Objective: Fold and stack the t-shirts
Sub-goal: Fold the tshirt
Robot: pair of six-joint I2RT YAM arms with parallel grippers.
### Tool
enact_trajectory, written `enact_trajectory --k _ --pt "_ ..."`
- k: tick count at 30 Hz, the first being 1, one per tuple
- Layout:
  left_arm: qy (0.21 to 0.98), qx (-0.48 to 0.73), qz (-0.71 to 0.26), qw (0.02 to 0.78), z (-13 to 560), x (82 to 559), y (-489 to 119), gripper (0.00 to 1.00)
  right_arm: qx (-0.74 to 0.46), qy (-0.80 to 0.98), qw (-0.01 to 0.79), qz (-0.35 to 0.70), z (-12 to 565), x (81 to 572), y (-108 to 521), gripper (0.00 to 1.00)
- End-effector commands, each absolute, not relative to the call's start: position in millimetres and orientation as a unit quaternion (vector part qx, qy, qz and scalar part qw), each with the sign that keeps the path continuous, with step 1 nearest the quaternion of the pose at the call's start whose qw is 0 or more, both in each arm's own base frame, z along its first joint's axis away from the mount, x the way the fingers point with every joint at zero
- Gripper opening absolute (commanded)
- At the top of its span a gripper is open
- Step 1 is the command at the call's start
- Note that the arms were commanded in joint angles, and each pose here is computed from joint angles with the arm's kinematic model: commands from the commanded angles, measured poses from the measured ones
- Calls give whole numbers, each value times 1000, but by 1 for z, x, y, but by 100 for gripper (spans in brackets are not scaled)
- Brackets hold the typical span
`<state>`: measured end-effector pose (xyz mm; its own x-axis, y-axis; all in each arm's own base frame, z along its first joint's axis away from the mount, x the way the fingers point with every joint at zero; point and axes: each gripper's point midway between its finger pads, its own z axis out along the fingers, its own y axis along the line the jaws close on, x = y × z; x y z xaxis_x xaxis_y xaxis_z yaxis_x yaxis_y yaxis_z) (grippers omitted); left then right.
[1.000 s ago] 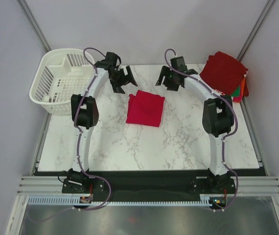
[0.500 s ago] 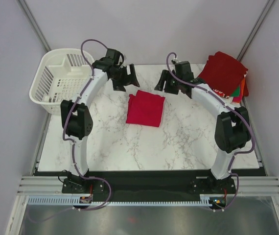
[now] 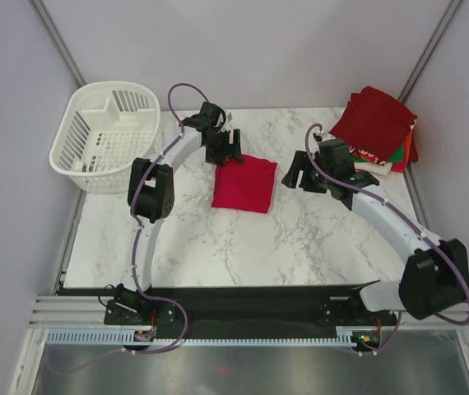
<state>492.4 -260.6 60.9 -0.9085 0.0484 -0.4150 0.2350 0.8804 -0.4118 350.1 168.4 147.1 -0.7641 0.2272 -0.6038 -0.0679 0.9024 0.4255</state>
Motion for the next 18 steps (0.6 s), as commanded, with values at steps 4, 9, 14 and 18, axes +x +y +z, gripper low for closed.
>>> enact_trajectory --k 4,9,14,18 --pt "920 127 -250 275 86 525 -273 81 35 895 379 230 163 314 155 77" --pt "915 128 -256 284 94 525 -274 70 31 901 373 218 151 297 146 77" --pt "911 130 -262 292 97 527 -277 61 28 910 358 209 137 288 142 77" --pt "916 119 -258 282 88 526 -275 33 26 913 353 205 131 284 140 77"
